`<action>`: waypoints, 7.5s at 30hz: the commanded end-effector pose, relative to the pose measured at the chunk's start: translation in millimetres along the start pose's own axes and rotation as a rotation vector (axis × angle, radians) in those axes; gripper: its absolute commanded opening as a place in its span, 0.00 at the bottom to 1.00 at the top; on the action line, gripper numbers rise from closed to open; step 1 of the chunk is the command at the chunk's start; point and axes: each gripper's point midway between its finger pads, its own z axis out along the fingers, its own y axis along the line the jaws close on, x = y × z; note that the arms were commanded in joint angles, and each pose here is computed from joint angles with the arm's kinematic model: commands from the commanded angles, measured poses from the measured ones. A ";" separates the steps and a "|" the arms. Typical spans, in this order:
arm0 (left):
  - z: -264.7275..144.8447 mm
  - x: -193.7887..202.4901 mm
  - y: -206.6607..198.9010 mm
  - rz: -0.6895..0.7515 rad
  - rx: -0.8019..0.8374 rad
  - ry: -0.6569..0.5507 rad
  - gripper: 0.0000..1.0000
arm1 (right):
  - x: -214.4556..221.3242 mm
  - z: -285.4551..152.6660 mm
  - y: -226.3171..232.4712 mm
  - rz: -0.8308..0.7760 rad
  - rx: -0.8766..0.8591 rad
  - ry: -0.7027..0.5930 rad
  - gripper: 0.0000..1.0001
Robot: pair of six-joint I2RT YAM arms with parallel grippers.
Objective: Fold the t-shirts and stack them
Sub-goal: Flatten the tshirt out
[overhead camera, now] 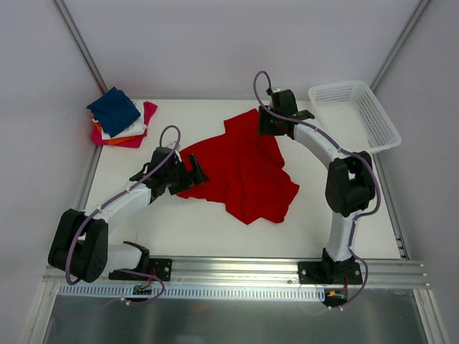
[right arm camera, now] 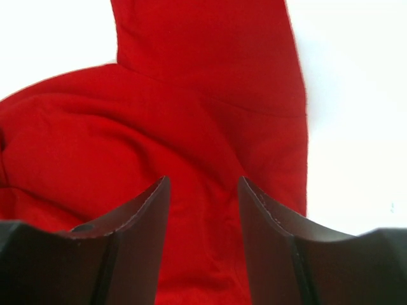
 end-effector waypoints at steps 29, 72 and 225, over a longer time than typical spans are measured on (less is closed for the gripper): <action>35.5 54.3 49.5 0.026 -0.196 0.108 0.99 | -3.1 50.1 5.7 0.068 -0.165 0.131 0.54; -95.8 152.8 85.8 -0.095 -0.262 0.139 0.99 | -22.5 123.3 -122.7 0.416 -0.075 0.132 0.62; 55.3 -254.1 159.4 0.088 -0.714 -0.168 0.16 | -18.0 11.9 -41.6 0.220 -0.217 0.027 0.60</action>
